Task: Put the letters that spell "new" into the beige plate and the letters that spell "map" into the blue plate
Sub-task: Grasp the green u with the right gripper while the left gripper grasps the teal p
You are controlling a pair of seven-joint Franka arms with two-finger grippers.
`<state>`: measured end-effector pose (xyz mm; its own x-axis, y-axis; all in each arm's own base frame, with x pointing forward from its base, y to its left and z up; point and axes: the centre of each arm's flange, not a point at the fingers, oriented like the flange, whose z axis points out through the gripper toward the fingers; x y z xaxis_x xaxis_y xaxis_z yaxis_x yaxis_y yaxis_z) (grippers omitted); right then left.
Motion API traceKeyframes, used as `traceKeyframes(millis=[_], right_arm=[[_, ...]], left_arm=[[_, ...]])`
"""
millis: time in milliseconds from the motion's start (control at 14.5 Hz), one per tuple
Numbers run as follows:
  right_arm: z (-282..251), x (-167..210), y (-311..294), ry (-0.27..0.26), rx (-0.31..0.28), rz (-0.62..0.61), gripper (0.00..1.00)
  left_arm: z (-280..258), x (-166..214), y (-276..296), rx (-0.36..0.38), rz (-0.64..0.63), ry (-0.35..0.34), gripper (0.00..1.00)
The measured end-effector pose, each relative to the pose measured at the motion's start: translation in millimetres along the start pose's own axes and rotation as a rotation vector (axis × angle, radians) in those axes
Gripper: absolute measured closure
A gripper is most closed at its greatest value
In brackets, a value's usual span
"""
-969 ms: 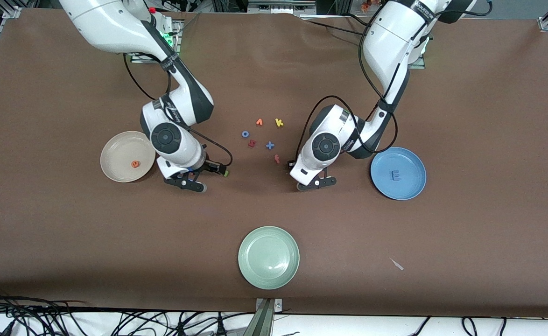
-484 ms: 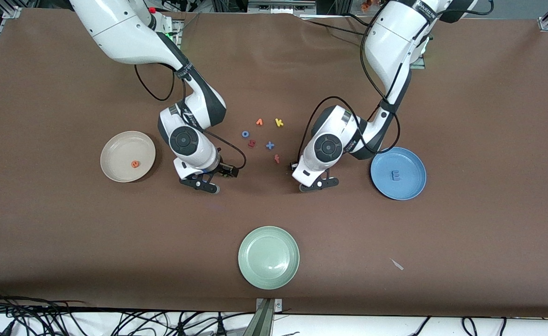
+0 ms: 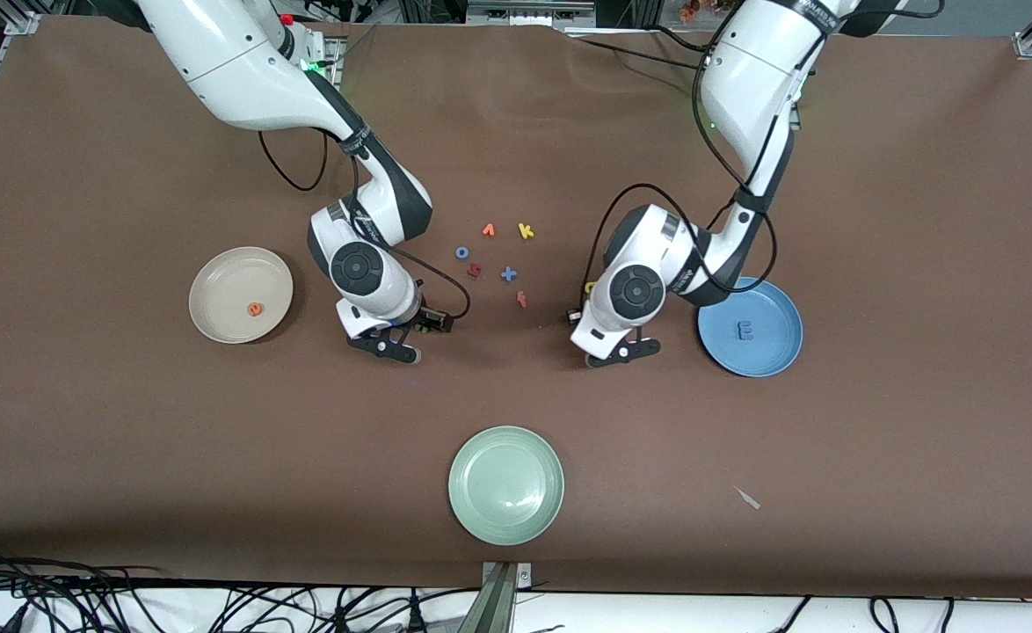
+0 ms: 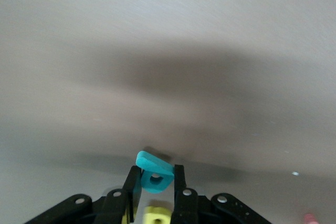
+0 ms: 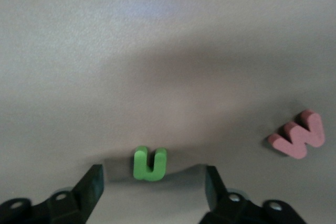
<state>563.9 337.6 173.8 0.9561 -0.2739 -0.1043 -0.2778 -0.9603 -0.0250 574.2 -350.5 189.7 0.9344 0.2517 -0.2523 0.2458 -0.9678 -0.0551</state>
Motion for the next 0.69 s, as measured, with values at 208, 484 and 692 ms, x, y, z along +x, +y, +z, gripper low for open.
traceKeyframes(millis=[208,484,692], right_arm=[[0,-2,-2,0.0,0.0,-0.003,0.33],[-2,1,-1,0.005,0.001,0.0,0.61],[-3,2,0,0.006,0.0,0.002,0.74]], left_arm=[[-18,9,-28,0.141,0.033,0.028,0.71],[-34,38,-76,0.22,0.092,0.012,0.71],[-43,67,-118,0.204,0.212,-0.018,0.71]])
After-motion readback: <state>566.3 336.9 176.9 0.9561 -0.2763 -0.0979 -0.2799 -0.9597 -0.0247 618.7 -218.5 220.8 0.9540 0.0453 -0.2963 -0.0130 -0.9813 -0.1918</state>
